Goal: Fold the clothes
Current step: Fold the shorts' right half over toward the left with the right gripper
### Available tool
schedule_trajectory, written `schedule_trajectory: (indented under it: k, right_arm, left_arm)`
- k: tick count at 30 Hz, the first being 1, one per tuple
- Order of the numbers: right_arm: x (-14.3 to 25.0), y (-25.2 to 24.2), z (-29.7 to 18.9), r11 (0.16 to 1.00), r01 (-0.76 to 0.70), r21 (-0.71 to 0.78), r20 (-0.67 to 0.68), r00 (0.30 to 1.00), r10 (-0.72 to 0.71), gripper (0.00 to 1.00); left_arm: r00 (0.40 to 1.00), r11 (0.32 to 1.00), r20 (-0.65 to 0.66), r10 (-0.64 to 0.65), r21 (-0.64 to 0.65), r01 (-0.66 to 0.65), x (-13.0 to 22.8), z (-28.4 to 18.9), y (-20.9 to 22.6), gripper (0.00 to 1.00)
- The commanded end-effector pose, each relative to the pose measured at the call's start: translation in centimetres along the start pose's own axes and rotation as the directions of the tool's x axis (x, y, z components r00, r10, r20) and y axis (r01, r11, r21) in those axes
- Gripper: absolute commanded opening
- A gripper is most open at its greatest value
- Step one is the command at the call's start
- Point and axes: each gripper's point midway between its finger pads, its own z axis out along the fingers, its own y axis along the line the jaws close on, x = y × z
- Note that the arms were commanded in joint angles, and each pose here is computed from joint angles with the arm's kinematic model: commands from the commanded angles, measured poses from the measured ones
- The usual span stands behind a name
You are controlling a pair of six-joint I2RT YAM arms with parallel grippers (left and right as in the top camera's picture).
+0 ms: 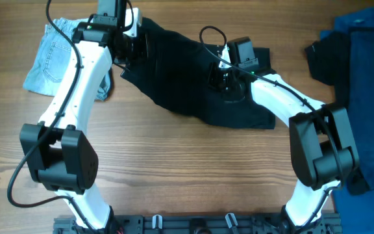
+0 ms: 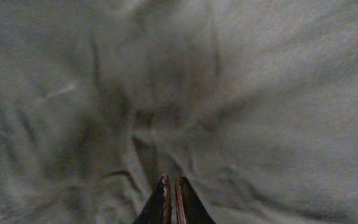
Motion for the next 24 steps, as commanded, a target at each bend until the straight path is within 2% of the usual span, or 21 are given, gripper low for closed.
schedule_trajectory:
  k: [1, 6, 9, 13, 15, 19, 21, 24]
  right_arm:
    - [-1.5, 0.9, -0.2, 0.998, 0.050, 0.048, 0.098, 0.994, -0.055, 0.05]
    - [0.3, -0.9, 3.3, 0.996, -0.003, 0.092, 0.062, 0.998, -0.003, 0.04]
    - [2.1, -0.4, 6.8, 1.000, 0.027, -0.008, -0.002, 1.000, -0.027, 0.04]
    - [3.7, -1.6, 8.9, 1.000, -0.027, -0.001, -0.043, 0.999, 0.027, 0.04]
    - [2.5, 0.3, 7.9, 0.998, 0.041, -0.051, -0.017, 0.999, -0.042, 0.04]
    - [-2.2, 4.6, 3.6, 0.980, 0.186, -0.076, 0.150, 0.973, -0.174, 0.04]
    - [-5.0, 5.2, 1.5, 0.981, 0.192, -0.040, 0.255, 0.951, -0.176, 0.04]
    - [-6.9, 4.6, 0.7, 0.982, 0.186, -0.042, 0.306, 0.938, -0.165, 0.04]
  left_arm:
    - [0.997, 1.000, 0.073, 0.000, 0.017, -0.002, -1.7, -2.6, -1.1, 0.09]
    - [0.997, 0.999, 0.064, -0.043, 0.037, 0.040, -1.6, -2.5, -1.4, 0.08]
    - [0.997, 0.999, 0.062, -0.042, 0.038, 0.039, -1.5, -2.6, -1.5, 0.07]
    - [0.997, 0.998, 0.081, -0.017, 0.054, 0.012, -1.4, -3.8, -2.9, 0.07]
    - [0.995, 0.998, 0.096, -0.004, 0.063, -0.002, -1.4, -4.6, -3.7, 0.07]
    - [0.996, 0.998, 0.091, 0.000, 0.065, -0.006, -1.1, -4.7, -3.9, 0.07]
    - [0.996, 0.998, 0.089, 0.000, 0.064, -0.005, -1.1, -4.7, -3.9, 0.07]
    - [0.996, 0.998, 0.086, 0.000, 0.064, -0.005, -1.0, -4.7, -3.9, 0.07]
